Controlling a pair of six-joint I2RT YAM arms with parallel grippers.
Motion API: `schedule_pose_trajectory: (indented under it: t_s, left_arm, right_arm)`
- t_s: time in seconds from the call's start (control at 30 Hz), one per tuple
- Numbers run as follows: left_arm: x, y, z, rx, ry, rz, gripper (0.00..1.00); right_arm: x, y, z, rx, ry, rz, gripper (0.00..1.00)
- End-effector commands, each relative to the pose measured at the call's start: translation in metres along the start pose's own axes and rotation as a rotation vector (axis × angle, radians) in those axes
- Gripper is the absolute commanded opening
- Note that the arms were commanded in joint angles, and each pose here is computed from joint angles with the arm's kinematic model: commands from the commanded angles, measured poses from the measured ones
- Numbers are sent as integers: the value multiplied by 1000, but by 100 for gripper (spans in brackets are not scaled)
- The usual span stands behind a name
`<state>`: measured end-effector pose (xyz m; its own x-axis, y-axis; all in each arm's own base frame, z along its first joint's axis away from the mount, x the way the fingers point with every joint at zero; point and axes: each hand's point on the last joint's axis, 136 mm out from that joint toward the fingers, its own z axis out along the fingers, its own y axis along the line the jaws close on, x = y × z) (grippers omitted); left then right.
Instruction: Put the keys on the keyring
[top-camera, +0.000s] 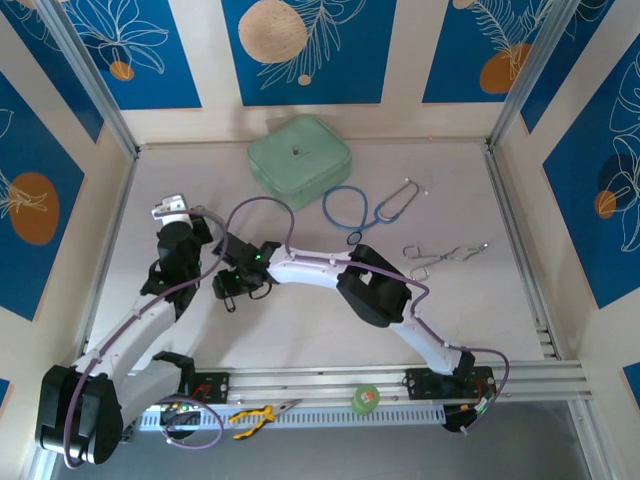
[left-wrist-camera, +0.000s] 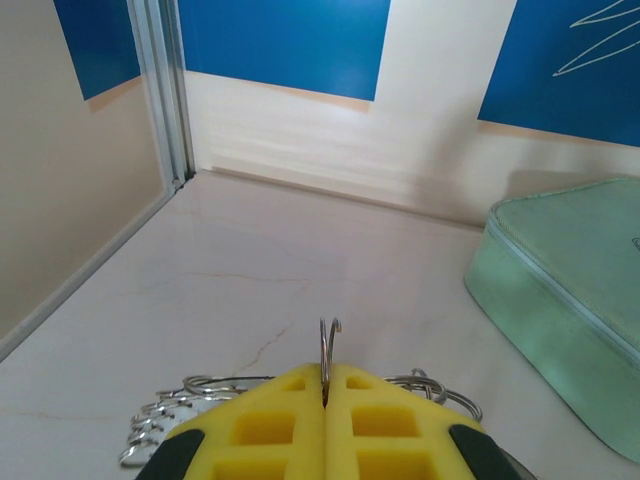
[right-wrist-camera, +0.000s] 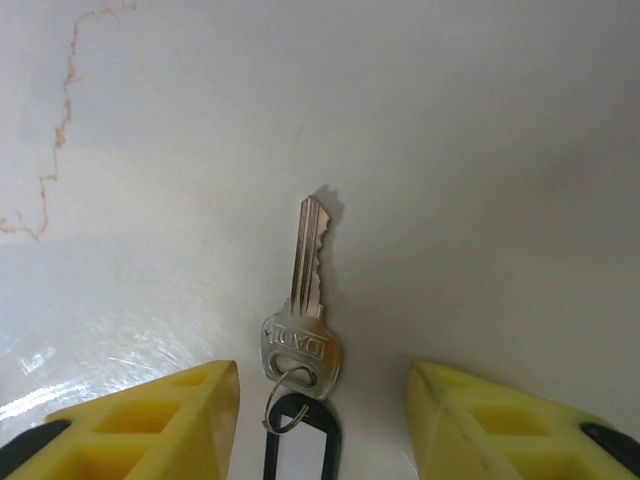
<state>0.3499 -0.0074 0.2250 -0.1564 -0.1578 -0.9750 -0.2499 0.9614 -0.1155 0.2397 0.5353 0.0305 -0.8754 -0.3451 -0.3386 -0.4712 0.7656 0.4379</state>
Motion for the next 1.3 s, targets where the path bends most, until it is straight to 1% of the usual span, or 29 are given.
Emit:
schedule_pose_trajectory:
  t_s: [0.0,0.13,0.23,0.27,0.33,0.37,0.47,0.57,0.67,0.73,0.83,0.9,1.07,1.17,1.23,1.27]
  left_arm:
    - [-27,-4,-3,24,-75,-68,0]
    - [-27,-5,-4,28,-75,-69,0]
    - [-29,-5,-4,30,-79,-72,0]
    - [-29,-5,-4,32,-78,-71,0]
    - [-29,-5,-4,33,-79,-73,0]
    - [-30,-6,-4,34,-81,-74,0]
    - [-29,-6,-5,37,-77,-75,0]
    - [-28,-7,-5,46,-72,-67,0]
    - [-27,-11,-7,74,-68,-47,0]
    - [-26,-19,-8,121,-59,-28,0]
    - [-25,-39,-11,227,-40,6,0]
    - [-24,-55,-14,322,-27,31,0]
    - [-9,-106,-36,630,11,93,0]
    - [0,-140,-62,838,23,139,0]
    - [9,-167,-94,1027,12,208,0]
    - [16,-177,-107,1091,11,245,0]
  right_arm:
    - [16,-3,17,43,50,-15,43]
    - [20,-2,20,76,59,-43,35]
    - [24,-4,20,110,66,-55,28]
    - [25,-4,20,119,68,-58,24]
    - [25,-5,20,135,68,-60,20]
    - [25,-6,20,142,71,-61,15]
    - [24,-5,14,153,69,-72,7]
    - [21,2,-2,132,51,-84,0]
    - [18,4,-36,106,11,-87,0]
    - [21,-4,-60,109,-7,-99,0]
    - [36,-28,-96,132,-5,-118,0]
    - [50,-46,-118,128,4,-120,0]
    - [87,-109,-156,143,50,-89,0]
    - [105,-144,-174,163,72,-29,0]
    - [113,-162,-185,183,65,16,0]
    - [115,-167,-189,189,56,31,0]
